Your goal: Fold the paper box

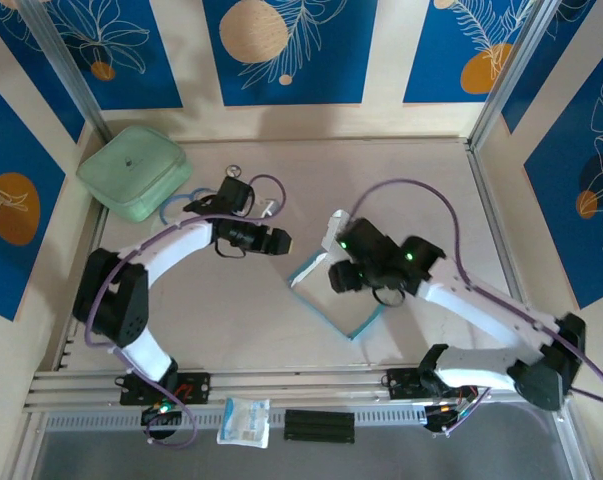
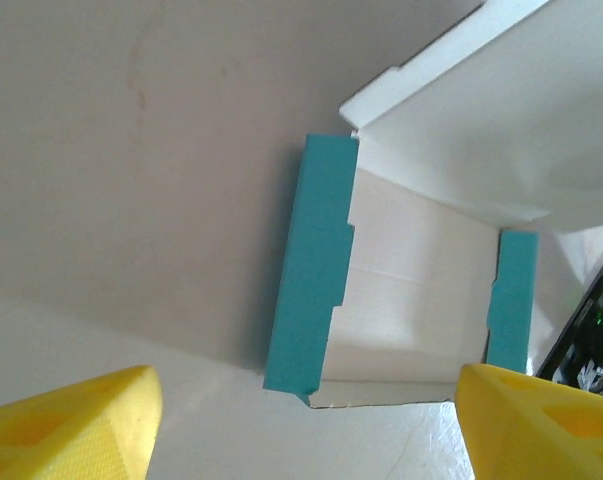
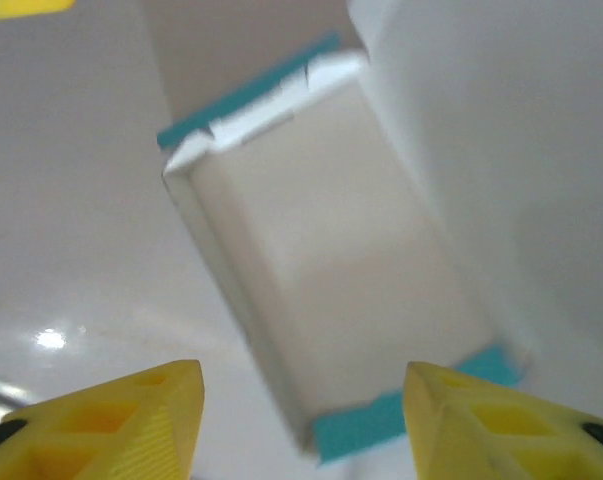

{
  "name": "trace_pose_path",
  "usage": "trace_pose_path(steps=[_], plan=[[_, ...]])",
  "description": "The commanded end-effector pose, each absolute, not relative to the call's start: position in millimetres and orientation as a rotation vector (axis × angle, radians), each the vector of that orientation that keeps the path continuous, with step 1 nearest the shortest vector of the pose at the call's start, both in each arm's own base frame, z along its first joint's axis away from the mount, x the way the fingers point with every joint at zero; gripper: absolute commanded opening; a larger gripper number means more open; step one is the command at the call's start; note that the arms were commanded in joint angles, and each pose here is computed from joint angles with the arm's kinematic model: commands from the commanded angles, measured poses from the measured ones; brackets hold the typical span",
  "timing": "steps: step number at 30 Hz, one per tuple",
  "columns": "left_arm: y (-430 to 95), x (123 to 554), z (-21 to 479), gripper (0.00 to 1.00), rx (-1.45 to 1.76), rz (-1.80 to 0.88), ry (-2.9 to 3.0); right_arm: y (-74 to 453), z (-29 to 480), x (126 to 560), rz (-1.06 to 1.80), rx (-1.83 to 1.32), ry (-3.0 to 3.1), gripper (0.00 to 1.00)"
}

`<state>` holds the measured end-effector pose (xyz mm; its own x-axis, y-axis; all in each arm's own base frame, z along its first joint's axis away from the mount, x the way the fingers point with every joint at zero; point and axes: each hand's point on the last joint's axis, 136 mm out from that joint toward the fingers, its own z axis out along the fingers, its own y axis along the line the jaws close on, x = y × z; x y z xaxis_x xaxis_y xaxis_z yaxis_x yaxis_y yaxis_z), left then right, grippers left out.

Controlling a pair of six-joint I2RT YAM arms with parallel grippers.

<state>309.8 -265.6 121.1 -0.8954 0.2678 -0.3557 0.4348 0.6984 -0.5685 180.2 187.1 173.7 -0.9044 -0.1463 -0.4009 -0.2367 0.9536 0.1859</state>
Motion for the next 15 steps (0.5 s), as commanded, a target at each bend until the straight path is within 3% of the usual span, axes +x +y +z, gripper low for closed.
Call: trace_pose_path(steps=[1,9,15], plan=[[-276.8,308.1,114.8,0.76,0.628,-1.037,2.700,165.4,150.8,130.1,0.341,0.261,2.917,0.55],[-283.9,309.2,97.3,0.75,0.665,-1.055,2.729,111.7,95.8,95.0,0.143,0.626,2.955,0.61],[-282.0,304.7,85.8,0.75,0.644,-1.031,2.748,129.3,66.8,125.9,0.417,0.683,2.905,0.60]])
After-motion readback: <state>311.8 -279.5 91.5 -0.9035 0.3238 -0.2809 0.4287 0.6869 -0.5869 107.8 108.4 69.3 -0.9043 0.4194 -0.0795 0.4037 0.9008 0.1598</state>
